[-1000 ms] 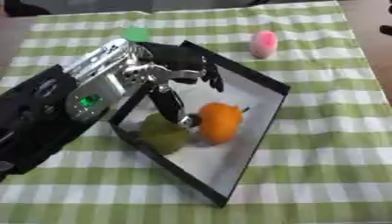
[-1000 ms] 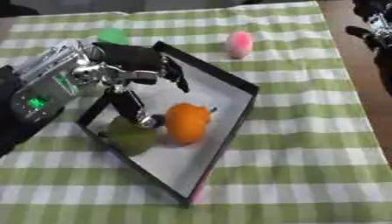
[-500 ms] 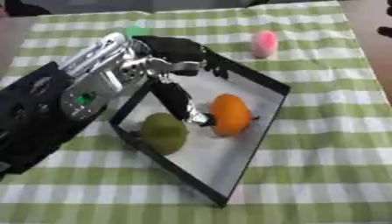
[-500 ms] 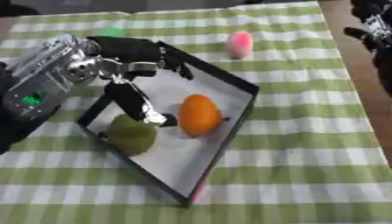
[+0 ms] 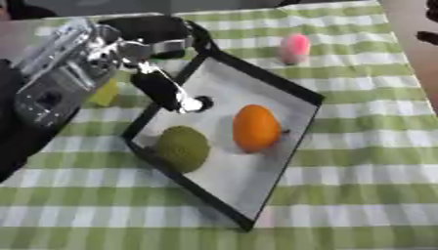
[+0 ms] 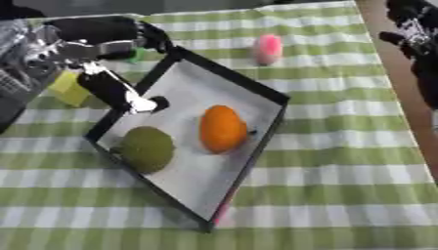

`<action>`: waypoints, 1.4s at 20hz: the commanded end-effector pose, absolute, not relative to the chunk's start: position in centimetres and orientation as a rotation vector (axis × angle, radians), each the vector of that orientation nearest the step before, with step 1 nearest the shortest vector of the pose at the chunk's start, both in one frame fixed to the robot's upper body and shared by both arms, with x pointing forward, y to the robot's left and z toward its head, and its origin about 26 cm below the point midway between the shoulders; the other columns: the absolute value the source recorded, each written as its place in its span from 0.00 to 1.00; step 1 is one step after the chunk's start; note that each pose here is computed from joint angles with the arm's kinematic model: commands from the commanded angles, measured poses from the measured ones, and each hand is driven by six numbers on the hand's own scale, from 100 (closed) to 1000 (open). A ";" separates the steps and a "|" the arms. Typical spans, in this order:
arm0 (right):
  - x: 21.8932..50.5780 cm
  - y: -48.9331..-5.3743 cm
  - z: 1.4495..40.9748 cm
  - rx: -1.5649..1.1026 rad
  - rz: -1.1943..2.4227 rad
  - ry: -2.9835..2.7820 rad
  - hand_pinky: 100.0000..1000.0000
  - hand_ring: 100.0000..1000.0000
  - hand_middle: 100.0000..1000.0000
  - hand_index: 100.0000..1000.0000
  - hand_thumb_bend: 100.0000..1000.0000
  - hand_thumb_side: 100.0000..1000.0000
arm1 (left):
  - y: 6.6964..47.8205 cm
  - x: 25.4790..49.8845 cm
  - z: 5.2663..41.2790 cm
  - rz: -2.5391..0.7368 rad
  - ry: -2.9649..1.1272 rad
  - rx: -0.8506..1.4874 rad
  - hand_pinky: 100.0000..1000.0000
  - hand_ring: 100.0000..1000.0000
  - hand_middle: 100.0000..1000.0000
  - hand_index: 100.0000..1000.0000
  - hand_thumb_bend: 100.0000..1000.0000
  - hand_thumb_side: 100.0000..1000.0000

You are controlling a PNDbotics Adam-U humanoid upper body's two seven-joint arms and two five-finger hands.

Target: Pick up objects on the table and place them in the box.

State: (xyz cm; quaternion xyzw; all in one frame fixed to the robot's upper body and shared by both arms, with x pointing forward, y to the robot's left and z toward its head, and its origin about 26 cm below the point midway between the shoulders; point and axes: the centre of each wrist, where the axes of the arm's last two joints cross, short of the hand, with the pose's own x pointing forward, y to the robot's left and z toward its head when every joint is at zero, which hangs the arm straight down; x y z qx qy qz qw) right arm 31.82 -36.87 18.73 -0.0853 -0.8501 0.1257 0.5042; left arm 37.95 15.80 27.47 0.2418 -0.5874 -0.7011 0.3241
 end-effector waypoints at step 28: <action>31.7 -37.1 20.1 -0.241 0.344 -2.081 0.89 1.00 0.89 0.90 0.00 0.62 | 34.7 44.2 32.1 -1.615 -1.275 0.577 0.90 0.88 0.77 0.82 0.46 0.07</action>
